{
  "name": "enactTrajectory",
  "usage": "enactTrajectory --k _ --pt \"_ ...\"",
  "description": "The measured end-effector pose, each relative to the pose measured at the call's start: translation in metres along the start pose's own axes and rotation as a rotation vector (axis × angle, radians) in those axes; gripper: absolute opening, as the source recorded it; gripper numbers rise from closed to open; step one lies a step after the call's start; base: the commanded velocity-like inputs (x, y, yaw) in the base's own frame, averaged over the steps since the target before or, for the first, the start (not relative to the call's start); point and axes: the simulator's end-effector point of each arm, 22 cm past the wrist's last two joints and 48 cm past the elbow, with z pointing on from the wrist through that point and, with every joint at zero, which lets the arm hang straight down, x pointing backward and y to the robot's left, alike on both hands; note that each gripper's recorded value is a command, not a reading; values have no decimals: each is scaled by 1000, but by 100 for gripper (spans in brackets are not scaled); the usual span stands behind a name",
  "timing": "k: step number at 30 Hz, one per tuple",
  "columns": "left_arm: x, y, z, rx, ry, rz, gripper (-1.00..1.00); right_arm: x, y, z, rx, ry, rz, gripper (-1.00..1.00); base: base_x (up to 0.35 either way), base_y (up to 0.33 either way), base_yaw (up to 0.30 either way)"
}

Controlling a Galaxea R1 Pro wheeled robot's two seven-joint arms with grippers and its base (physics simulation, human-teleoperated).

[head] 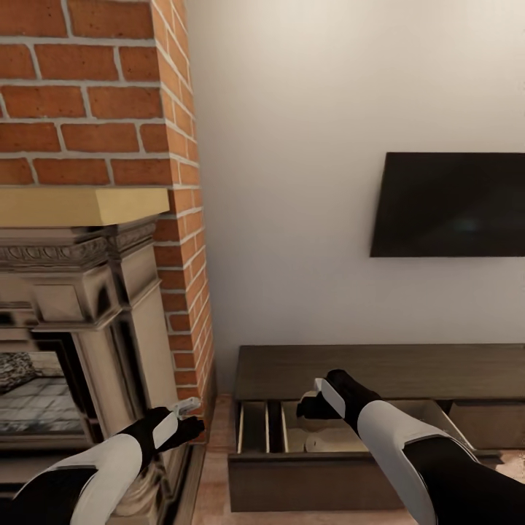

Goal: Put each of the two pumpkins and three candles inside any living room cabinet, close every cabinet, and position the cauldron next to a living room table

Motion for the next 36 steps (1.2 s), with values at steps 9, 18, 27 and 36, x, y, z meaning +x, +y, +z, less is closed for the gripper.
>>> enactTrajectory --k 9,18,27,36 --pt "5 -15 0 18 5 9 100 0 0 0 0 0 0 -100 0 -299 0" --pt "6 -17 0 20 5 10 100 0 0 0 0 0 0 -100 0 -299 0" --pt "6 -17 0 20 6 10 100 0 0 0 2 0 -1 -100 75 -318 0" --pt "8 -21 0 25 8 11 100 0 0 0 2 1 -2 -100 129 -325 0"
